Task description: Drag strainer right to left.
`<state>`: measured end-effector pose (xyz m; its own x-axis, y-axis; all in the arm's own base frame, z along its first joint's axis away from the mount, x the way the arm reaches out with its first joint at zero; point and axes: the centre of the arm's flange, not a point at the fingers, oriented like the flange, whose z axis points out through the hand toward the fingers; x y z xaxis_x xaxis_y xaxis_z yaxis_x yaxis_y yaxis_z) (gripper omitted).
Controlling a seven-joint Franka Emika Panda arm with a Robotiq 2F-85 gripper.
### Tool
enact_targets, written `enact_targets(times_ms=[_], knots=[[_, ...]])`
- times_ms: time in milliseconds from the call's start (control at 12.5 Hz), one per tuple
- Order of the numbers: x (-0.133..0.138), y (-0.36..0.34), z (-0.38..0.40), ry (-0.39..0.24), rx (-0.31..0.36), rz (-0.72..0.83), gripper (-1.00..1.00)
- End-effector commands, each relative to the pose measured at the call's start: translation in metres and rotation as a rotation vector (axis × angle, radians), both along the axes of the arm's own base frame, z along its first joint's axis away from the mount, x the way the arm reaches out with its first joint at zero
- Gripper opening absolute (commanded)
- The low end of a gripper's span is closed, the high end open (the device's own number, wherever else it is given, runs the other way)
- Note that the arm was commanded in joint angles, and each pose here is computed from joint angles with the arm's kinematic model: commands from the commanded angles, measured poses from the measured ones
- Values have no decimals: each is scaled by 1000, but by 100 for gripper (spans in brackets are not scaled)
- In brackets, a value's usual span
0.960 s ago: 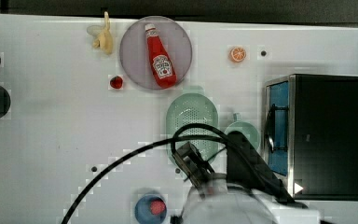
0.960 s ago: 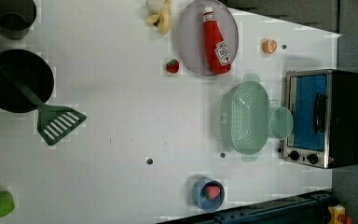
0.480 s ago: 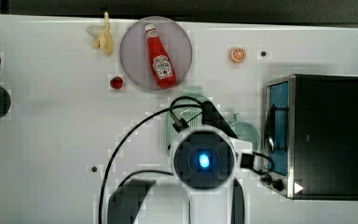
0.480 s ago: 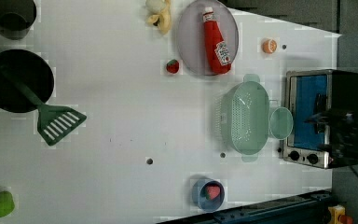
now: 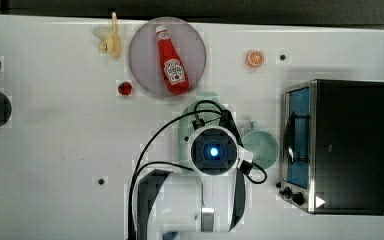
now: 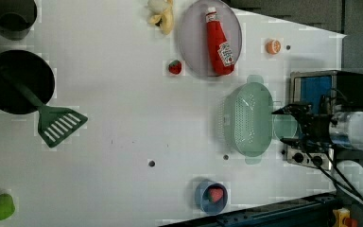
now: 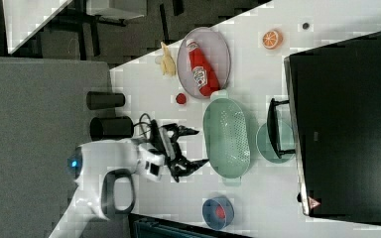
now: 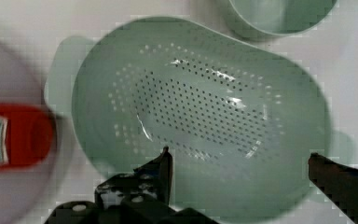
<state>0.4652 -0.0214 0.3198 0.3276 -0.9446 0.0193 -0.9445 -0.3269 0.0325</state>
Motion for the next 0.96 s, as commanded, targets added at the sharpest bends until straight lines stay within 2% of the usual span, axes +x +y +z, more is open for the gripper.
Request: enact_targets(times_ms=[80,400,560,640,720,960], knots=[[0,7,-46,25,-6,-174,100],[3,10,-114,32,-1,-183,100],[2,15,-139,19,0,-239,100],[-1,21,-151,32,-1,-267,100],[-3,28,-161,45,-1,-262,100],[-4,52,-175,31,11,-216,100]])
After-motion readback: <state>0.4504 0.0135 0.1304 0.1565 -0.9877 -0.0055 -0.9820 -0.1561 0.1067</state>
